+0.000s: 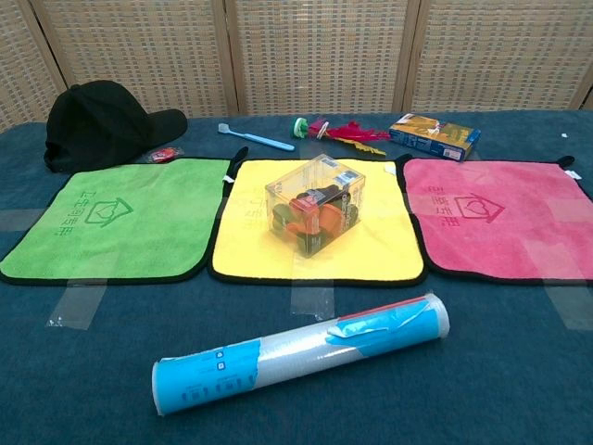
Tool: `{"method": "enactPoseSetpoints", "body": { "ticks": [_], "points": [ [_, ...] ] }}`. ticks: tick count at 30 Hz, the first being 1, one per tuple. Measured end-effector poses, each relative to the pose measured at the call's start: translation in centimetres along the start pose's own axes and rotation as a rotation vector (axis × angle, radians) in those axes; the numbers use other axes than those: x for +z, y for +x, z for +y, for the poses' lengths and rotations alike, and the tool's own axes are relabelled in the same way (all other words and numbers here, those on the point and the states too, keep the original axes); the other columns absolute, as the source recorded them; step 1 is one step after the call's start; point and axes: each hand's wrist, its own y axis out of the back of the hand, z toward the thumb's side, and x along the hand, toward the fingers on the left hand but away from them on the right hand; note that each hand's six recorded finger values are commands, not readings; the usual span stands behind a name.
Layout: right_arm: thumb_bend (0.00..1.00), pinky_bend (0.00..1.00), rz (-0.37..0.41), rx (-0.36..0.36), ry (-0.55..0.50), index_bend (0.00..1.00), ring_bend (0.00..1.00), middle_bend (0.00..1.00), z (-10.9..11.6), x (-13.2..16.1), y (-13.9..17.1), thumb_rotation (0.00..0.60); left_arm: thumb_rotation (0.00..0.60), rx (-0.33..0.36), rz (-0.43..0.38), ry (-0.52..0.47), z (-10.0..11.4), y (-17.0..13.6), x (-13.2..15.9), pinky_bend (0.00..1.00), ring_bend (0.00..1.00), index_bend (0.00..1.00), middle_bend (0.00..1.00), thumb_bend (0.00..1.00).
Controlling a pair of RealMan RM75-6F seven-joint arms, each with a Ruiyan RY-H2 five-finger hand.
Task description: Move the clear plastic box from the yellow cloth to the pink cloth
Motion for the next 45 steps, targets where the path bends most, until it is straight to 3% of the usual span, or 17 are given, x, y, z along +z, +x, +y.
{"method": "enactPoseSetpoints", "body": {
  "ticks": [6, 8, 10, 11, 13, 15, 16, 23, 29, 32, 39, 45],
  "points": [
    [0.0, 0.0, 0.042, 0.011, -0.008, 0.0, 0.0, 0.0, -0.3, 0.8, -0.5, 0.6, 0.6, -0.013, 0.002, -0.001, -0.4, -0.1, -0.1, 0.0, 0.0, 0.0, 0.0, 0.0],
    [0.07, 0.0, 0.071, 0.013, -0.016, 0.0, 0.0, 0.0, -0.2, 1.5, -1.1, 0.6, 0.6, -0.015, 0.002, -0.001, -0.5, 0.0, -0.1, 0.0, 0.0, 0.0, 0.0, 0.0],
    [0.23, 0.0, 0.119, 0.012, -0.015, 0.01, 0.0, 0.0, 0.0, 2.6, -2.2, 0.6, 0.6, -0.018, 0.006, 0.002, -0.7, 0.3, -0.1, 0.0, 0.0, 0.0, 0.0, 0.0],
    [0.37, 0.0, 0.142, 0.012, -0.013, 0.03, 0.0, 0.0, 0.2, 3.2, -2.8, 0.6, 0.6, -0.02, 0.009, 0.004, -0.7, 0.4, -0.1, 0.0, 0.0, 0.0, 0.0, 0.0],
    [0.73, 0.0, 0.202, 0.015, -0.013, 0.08, 0.0, 0.03, 0.6, 4.8, -4.4, 0.6, 0.6, -0.024, 0.018, 0.006, -0.9, 0.7, -0.2, 0.0, 0.0, 0.0, 0.0, 0.0],
    [0.96, 0.01, 0.267, 0.025, -0.022, 0.13, 0.02, 0.08, 1.0, 6.8, -6.1, 0.6, 0.6, -0.028, 0.031, 0.006, -1.1, 1.0, -0.5, 0.0, 0.0, 0.0, 0.0, 0.0],
    [0.99, 0.01, 0.295, 0.031, -0.029, 0.15, 0.04, 0.1, 1.2, 7.7, -6.9, 0.6, 0.6, -0.031, 0.038, 0.005, -1.1, 1.1, -0.6, 0.0, 0.0, 0.0, 0.0, 0.0],
    [1.0, 0.03, 0.473, 0.141, -0.092, 0.21, 0.09, 0.15, 1.9, 15.3, -12.3, 0.6, 0.6, -0.049, 0.091, 0.004, -1.6, 2.3, -1.6, 0.0, 0.0, 0.0, 0.0, 0.0],
    [1.0, 0.03, 0.599, 0.33, -0.106, 0.22, 0.09, 0.15, 0.7, 23.1, -16.4, 0.6, 0.6, -0.061, 0.134, -0.001, -1.9, 3.1, -2.4, 0.0, 0.0, 0.0, 0.0, 0.0],
    [1.0, 0.03, 0.644, 0.39, -0.102, 0.2, 0.11, 0.15, 0.0, 27.3, -18.2, 0.6, 0.6, -0.075, 0.153, 0.0, -2.2, 3.3, -2.8, 0.0, 0.0, 0.0, 0.0, 0.0],
    [1.0, 0.08, 0.69, 0.461, -0.102, 0.19, 0.14, 0.19, -1.6, 35.7, -20.6, 0.6, 0.6, -0.085, 0.174, -0.002, -2.2, 3.7, -3.1, 0.0, 0.0, 0.0, 0.0, 0.0],
    [1.0, 0.12, 0.662, 0.522, -0.15, 0.2, 0.2, 0.24, -3.1, 40.0, -21.3, 0.6, 0.6, -0.096, 0.185, -0.011, -2.4, 4.1, -3.4, 0.0, 0.0, 0.0, 0.0, 0.0]
  ]
}}
